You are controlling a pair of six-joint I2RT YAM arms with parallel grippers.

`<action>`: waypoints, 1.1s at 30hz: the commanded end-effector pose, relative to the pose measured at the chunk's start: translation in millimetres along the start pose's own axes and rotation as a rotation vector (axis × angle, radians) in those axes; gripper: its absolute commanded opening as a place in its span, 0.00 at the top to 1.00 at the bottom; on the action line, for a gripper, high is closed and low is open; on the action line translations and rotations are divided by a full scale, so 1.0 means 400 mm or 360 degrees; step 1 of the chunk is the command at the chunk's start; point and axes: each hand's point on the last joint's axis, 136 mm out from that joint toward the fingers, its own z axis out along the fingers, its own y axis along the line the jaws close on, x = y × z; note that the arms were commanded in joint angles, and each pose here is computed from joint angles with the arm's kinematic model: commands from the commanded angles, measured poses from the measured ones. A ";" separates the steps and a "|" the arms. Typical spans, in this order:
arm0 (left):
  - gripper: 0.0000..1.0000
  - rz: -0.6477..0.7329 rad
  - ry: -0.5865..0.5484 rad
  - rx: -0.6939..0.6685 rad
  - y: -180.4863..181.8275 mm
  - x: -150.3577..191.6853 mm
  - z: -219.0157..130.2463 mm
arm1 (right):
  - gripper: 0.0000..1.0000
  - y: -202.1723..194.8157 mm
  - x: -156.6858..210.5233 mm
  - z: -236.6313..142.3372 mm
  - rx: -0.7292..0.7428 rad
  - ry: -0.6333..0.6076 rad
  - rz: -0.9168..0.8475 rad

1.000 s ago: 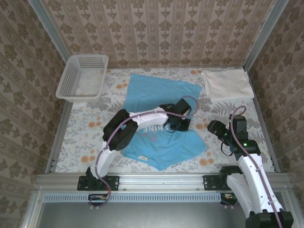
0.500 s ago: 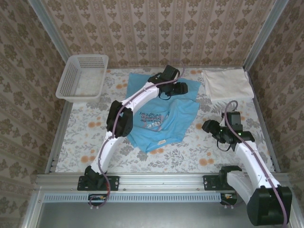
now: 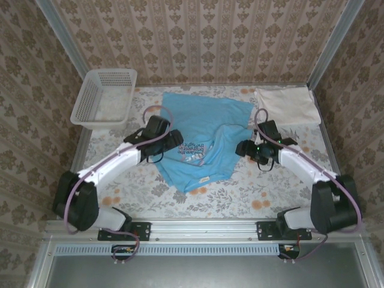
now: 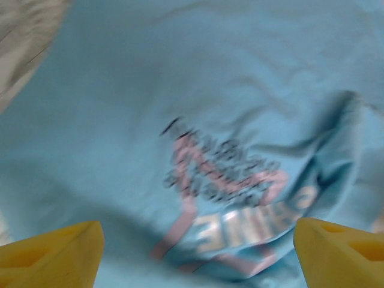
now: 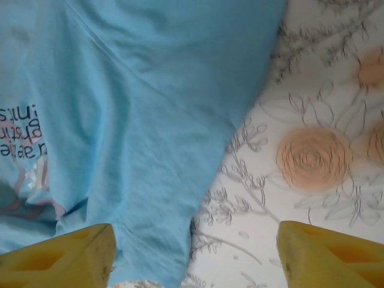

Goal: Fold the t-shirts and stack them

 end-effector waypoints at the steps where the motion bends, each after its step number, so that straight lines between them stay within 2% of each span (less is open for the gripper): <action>1: 0.16 -0.0240 -0.0110 -0.0132 0.106 0.023 0.000 | 0.25 0.017 -0.055 0.035 0.0079 0.0013 -0.0108; 5: 0.16 -0.0292 -0.0010 -0.0103 0.137 0.050 0.034 | 0.30 0.021 -0.073 0.097 0.0132 0.0126 -0.0102; 10: 0.15 -0.0349 0.0052 -0.0257 0.209 0.090 0.102 | 0.40 0.011 -0.070 0.151 0.0207 0.0240 -0.0125; 11: 0.17 -0.0357 0.0054 -0.0269 0.220 0.095 0.118 | 0.42 0.007 -0.066 0.158 0.0226 0.0268 -0.0131; 13: 0.26 -0.0324 0.0046 -0.0314 0.230 0.089 0.139 | 0.47 0.008 -0.057 0.171 0.0232 0.0321 -0.0143; 18: 0.61 -0.0168 0.0021 -0.0457 0.251 0.043 0.185 | 0.63 -0.010 -0.038 0.191 0.0283 0.0403 -0.0168; 22: 0.77 -0.0024 -0.0009 -0.0544 0.244 -0.018 0.213 | 0.74 -0.024 -0.009 0.198 0.0310 0.0474 -0.0195; 26: 0.88 0.0114 -0.0037 -0.0632 0.237 -0.103 0.247 | 0.87 -0.019 0.036 0.202 0.0288 0.0541 -0.0220; 33: 0.92 0.0330 -0.0042 -0.0618 0.161 -0.244 0.311 | 0.94 0.034 0.151 0.205 0.0210 0.0650 -0.0263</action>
